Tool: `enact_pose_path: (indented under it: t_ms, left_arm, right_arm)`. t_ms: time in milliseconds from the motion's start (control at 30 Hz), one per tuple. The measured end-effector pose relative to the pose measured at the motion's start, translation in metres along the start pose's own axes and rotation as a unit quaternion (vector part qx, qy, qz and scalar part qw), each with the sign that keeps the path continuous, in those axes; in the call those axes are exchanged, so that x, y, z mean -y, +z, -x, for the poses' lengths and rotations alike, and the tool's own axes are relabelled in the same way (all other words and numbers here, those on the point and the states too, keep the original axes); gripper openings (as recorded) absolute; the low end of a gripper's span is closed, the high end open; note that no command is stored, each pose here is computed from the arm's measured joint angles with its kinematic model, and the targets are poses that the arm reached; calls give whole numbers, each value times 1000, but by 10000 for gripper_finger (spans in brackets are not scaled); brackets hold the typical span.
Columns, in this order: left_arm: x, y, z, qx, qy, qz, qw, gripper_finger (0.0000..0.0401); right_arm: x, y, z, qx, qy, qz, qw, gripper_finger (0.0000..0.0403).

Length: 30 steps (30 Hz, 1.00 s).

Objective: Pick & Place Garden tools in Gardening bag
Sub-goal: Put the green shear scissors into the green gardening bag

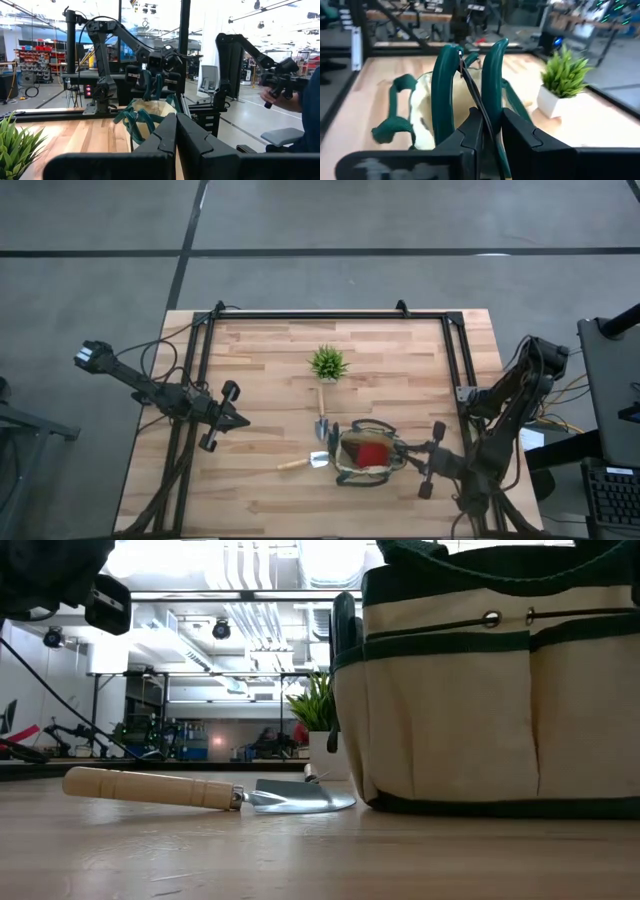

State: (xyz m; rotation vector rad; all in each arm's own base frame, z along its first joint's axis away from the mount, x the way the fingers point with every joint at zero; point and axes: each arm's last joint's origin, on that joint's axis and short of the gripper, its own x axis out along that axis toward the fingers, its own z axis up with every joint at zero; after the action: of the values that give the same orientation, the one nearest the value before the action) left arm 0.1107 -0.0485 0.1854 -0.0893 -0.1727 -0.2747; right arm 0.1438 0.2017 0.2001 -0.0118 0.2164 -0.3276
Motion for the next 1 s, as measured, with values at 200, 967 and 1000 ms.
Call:
enact_pose_path:
  t_ms: [200,967,1000]
  left_arm:
    - [0,0,0,0,0,0,1000,12]
    - [0,0,0,0,0,0,1000,12]
    - [0,0,0,0,0,0,1000,12]
  right_arm:
    - [18,10,8,-85,59,-26,994,43]
    - [11,10,36,-61,80,-38,994,33]
    - [11,11,38,-50,79,-33,995,32]
